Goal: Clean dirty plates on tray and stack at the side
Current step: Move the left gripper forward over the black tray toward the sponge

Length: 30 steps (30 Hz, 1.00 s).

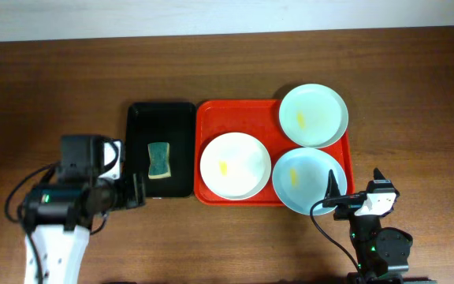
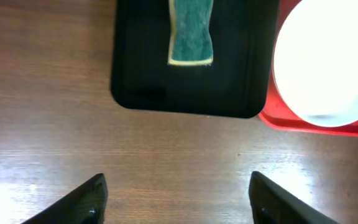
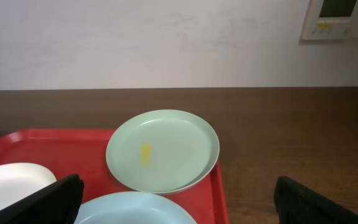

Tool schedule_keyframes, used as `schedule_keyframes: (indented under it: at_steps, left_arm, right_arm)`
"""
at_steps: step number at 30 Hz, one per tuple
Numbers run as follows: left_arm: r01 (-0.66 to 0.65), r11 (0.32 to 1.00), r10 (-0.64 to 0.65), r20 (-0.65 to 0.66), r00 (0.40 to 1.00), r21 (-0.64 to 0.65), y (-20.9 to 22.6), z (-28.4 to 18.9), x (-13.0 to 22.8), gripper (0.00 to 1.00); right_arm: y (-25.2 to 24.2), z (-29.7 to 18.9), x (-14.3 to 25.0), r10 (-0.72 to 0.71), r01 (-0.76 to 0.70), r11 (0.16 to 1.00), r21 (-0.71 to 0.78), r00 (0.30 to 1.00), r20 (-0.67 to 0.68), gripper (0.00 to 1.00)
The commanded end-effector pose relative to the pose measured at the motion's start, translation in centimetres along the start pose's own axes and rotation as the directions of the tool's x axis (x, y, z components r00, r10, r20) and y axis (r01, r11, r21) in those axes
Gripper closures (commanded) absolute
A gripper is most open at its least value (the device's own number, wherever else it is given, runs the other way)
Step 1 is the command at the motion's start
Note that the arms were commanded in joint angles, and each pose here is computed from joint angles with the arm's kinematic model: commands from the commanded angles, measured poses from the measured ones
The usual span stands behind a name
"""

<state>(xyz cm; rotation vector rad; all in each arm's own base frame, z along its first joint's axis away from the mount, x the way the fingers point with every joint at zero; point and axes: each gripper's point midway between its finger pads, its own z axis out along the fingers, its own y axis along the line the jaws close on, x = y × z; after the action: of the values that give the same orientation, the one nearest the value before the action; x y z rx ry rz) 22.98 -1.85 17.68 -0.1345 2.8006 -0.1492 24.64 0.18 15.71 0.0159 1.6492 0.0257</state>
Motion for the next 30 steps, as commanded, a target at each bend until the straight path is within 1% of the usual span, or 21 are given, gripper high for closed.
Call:
schedule_keyframes:
  at_steps: [1,6,12,14,16,17,18,20,21,23,25,28,29,30]
  left_arm:
    - [-0.01,0.999,0.01,0.005,1.0,0.039,-0.9,0.6,-1.2,0.28]
    - [-0.014,1.0,0.013,0.061,0.998,0.015,-0.5,0.6,-2.5,0.3]
    - [-0.006,1.0,0.006,0.061,0.998,0.002,-0.3,0.6,-2.5,0.28]
    - [-0.006,1.0,0.006,0.061,0.998,0.0,-0.2,0.6,-2.5,0.19]
    - [0.004,1.0,-0.004,0.061,0.998,0.001,-0.2,0.6,-2.5,0.18]
    - [0.005,1.0,-0.005,0.062,0.998,0.001,-0.2,0.6,-2.5,0.25]
    - [0.005,1.0,-0.005,0.062,0.998,0.001,-0.2,0.6,-2.5,0.37]
    - [0.005,1.0,-0.005,0.063,0.998,0.001,-0.2,0.6,-2.6,0.56]
    - [0.005,1.0,-0.005,0.063,0.998,0.001,-0.2,0.6,-2.6,0.69]
    - [0.005,1.0,-0.005,0.063,0.998,0.001,-0.2,0.6,-2.6,0.85]
    - [0.005,1.0,-0.005,0.061,0.998,0.001,-0.2,0.6,-2.5,0.89]
    - [0.006,1.0,-0.006,0.047,0.999,0.0,-0.2,0.7,-2.2,0.92]
    - [0.007,1.0,-0.007,0.039,0.999,0.001,-0.2,0.8,-2.0,0.89]
    - [0.008,1.0,-0.008,0.029,1.0,0.0,-0.2,1.0,-1.7,0.79]
  right_arm:
    - [-0.1,0.0,0.2,0.008,-0.008,1.0,0.007,1.0,0.0,0.02]
    - [-0.1,0.0,0.2,0.008,-0.008,1.0,0.007,1.0,0.0,0.02]
    - [-0.1,0.0,0.2,0.008,-0.008,1.0,0.007,1.0,0.0,0.02]
    - [-0.1,0.0,0.2,0.008,-0.008,1.0,0.007,1.0,0.0,0.02]
    - [-0.1,0.0,0.2,0.008,-0.008,1.0,0.007,1.0,0.0,0.02]
    - [-0.1,0.0,0.2,0.008,-0.008,1.0,0.007,1.0,0.0,0.02]
    - [-0.1,0.0,0.2,0.008,-0.008,1.0,0.007,1.0,0.0,0.02]
    - [-0.1,0.0,0.2,0.008,-0.008,1.0,0.007,1.0,0.0,0.02]
    - [-0.1,0.0,0.2,0.008,-0.008,1.0,0.007,1.0,0.0,0.02]
    - [-0.1,0.0,0.2,0.008,-0.008,1.0,0.007,1.0,0.0,0.02]
    - [-0.1,0.0,0.2,0.008,-0.008,1.0,0.007,1.0,0.0,0.02]
    - [-0.1,0.0,0.2,0.008,-0.008,1.0,0.007,1.0,0.0,0.02]
    - [-0.1,0.0,0.2,0.008,-0.008,1.0,0.007,1.0,0.0,0.02]
    - [-0.1,0.0,0.2,0.008,-0.008,1.0,0.007,1.0,0.0,0.02]
